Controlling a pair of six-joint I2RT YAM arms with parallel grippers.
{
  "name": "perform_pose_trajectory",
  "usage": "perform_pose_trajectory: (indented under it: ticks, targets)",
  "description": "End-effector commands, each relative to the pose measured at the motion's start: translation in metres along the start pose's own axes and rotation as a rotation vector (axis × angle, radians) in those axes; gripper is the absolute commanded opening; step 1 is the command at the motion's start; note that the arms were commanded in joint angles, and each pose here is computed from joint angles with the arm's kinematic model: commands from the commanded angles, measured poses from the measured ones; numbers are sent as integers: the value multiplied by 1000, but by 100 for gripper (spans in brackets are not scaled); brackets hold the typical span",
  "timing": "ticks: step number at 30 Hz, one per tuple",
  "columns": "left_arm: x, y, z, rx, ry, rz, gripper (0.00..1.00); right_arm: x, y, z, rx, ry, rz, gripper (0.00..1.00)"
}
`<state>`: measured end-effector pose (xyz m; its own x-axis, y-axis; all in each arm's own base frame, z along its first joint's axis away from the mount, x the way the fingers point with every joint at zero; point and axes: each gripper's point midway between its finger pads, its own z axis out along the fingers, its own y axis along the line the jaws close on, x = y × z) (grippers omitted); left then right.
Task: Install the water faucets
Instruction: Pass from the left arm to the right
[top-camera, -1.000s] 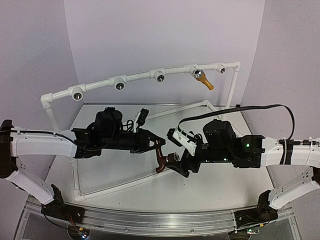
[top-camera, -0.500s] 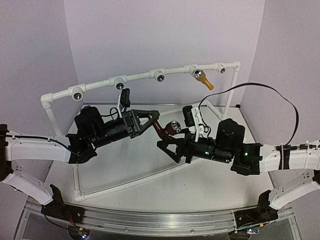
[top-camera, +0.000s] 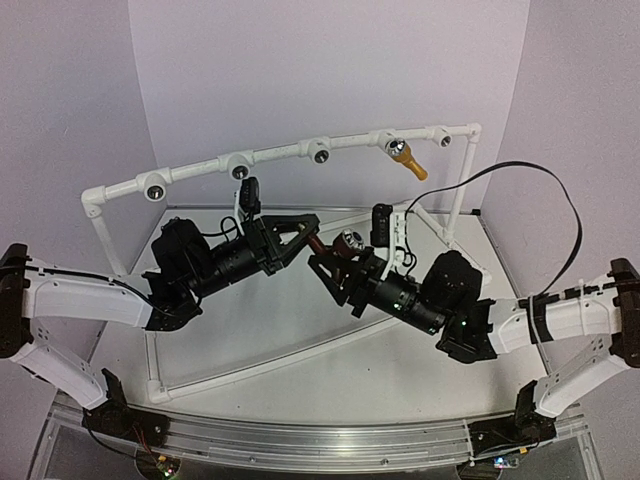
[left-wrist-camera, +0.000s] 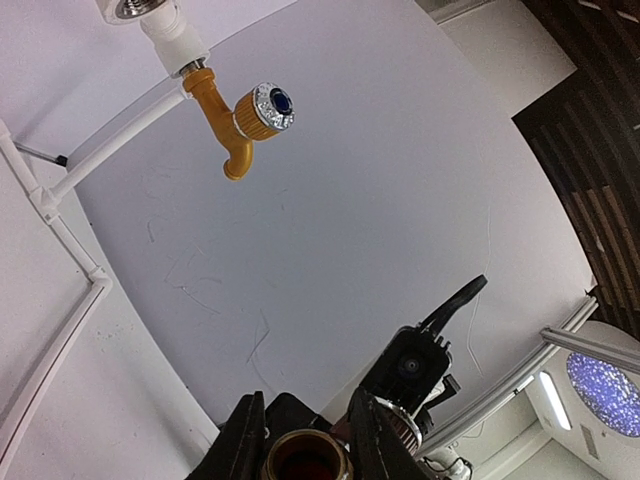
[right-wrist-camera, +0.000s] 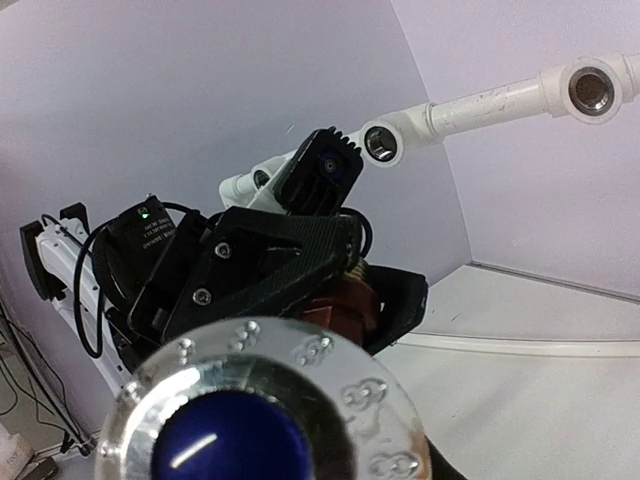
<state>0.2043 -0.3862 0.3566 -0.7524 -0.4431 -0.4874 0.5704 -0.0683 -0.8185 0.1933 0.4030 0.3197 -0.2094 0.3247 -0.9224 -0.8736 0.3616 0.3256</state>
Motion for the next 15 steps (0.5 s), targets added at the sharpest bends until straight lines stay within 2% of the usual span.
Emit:
perform_pose_trajectory:
  ticks: [1,2,4,5,7,8,9,10,12,14,15]
  targets:
    - [-10,-22,-2,93,-47,-8,0,-38,9,5,-5,-172,-11,31]
    - [-9,-20,-2,91,-46,-10,0,-40,5,5,21,-192,-10,27]
    - [-7,-18,-1,89,-43,-17,0,-45,5,4,25,-222,-14,6]
    - [-6,-16,-1,87,-39,-20,0,-45,5,4,29,-226,-17,0]
    - [-3,-11,-3,74,-33,-25,2,-43,3,6,43,-208,-30,0]
    - [-2,-7,-5,63,-35,-28,8,-41,1,6,62,-183,-40,0]
    - [-1,-3,-10,47,-43,-27,25,-37,0,8,76,-142,-67,0]
    - [0,4,-17,25,-52,-22,48,-28,-4,11,101,-64,-102,0]
    - [1,12,-31,-11,-67,-5,73,-18,-10,10,146,40,-168,0]
    - [4,24,-46,-60,-71,15,87,-11,-21,0,212,153,-255,0]
    - [6,30,-52,-94,-65,27,89,-10,-25,-5,234,200,-312,0]
